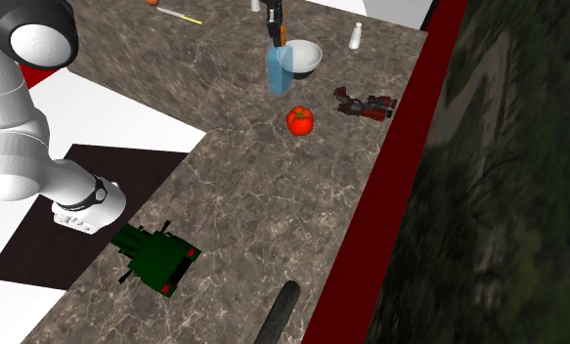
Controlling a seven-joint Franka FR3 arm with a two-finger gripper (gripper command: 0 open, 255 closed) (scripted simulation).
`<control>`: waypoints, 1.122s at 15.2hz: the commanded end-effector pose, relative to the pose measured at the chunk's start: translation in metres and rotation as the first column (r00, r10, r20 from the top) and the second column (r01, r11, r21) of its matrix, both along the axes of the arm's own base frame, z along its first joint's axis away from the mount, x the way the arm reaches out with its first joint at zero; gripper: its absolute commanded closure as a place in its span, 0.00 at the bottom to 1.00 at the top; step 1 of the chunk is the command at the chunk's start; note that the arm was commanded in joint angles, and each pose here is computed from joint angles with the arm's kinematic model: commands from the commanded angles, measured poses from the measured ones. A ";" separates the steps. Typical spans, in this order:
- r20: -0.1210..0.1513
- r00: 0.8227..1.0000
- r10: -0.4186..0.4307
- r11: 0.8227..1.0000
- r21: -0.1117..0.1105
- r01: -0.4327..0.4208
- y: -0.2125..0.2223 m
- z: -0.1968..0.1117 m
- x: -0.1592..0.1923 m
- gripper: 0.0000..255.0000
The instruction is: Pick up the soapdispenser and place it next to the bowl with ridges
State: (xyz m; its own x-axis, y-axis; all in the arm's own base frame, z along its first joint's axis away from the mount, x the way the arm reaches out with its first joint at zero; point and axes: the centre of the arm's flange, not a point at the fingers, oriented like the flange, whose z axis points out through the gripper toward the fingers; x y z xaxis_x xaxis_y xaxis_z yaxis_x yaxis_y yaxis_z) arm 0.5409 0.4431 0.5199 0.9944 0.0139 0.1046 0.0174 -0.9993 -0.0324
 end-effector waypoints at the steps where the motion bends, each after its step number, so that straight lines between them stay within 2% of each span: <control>1: 0.001 1.000 0.000 1.000 0.001 0.000 -0.001 -0.010 0.000 1.00; 17: 0.001 1.000 0.000 1.000 0.001 0.000 -0.001 -0.097 0.000 1.00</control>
State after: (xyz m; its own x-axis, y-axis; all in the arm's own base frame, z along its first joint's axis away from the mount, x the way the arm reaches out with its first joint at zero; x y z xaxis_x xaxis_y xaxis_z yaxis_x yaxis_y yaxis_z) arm 0.5403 0.4428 0.4294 0.9944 0.0139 0.1047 0.0174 -0.9993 -0.0324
